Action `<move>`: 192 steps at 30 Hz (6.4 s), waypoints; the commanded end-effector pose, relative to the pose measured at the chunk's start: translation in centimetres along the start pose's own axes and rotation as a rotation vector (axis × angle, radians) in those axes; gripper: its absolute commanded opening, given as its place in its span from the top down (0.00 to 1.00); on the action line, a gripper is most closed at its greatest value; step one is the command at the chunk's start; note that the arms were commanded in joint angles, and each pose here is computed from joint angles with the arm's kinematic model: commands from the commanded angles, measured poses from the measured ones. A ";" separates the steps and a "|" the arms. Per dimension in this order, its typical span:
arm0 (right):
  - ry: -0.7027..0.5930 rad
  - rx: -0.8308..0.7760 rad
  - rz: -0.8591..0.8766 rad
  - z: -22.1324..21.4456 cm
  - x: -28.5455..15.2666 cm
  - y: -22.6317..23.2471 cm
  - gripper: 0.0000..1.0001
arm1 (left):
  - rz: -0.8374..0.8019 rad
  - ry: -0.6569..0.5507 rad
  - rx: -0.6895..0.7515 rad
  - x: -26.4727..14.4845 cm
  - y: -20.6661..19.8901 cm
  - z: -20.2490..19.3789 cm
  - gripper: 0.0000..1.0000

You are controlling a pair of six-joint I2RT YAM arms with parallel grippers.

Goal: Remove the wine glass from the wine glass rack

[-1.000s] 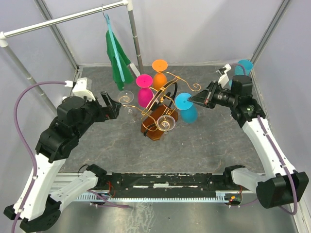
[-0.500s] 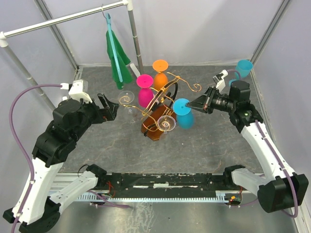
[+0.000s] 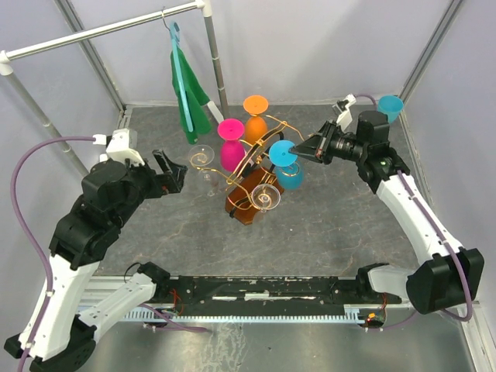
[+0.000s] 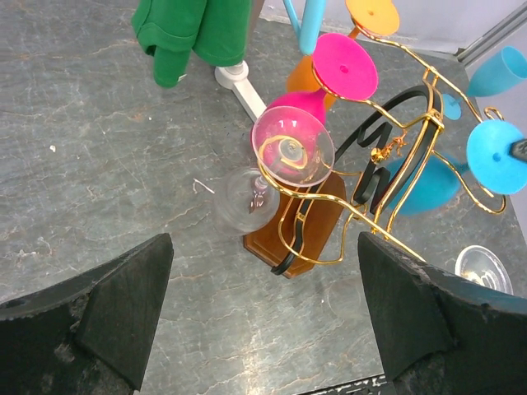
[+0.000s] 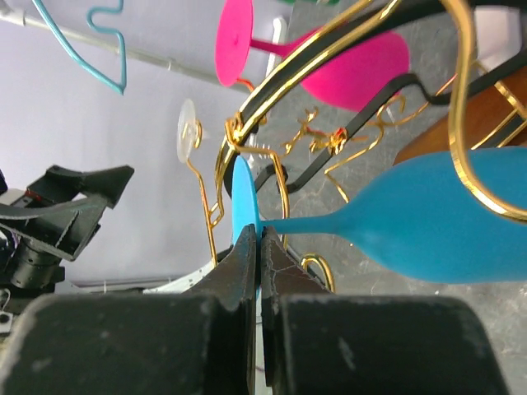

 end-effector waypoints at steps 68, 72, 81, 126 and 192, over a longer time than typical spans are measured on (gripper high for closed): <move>-0.295 -1.462 -1.617 36.6 7.7 -23.3 1.00 | 0.194 -0.054 0.074 0.2 3.1 1.4 0.01; -0.202 -1.490 -1.655 36.0 7.9 -26.6 0.99 | 0.181 -0.038 0.082 0.8 2.8 1.0 0.01; -0.021 -1.511 -1.670 33.8 8.2 -31.8 1.00 | 0.128 -0.033 0.109 1.2 1.9 1.3 0.01; 0.491 -1.128 -1.106 16.4 10.8 -31.6 0.46 | 0.126 -0.023 0.111 -0.7 2.8 -0.2 0.01; 0.186 -0.210 0.133 13.2 15.4 0.1 0.80 | 0.028 -0.021 0.005 -0.2 0.4 0.7 0.01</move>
Point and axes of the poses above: each gripper's point midway between its finger pads, its own x axis out along the fingers, its own y axis along the line the jaws close on, z = x × y, the point moved 2 cm from there along -x, back along the fingers, and after that the axes turned 6 degrees about x, right-handed, at the moved point
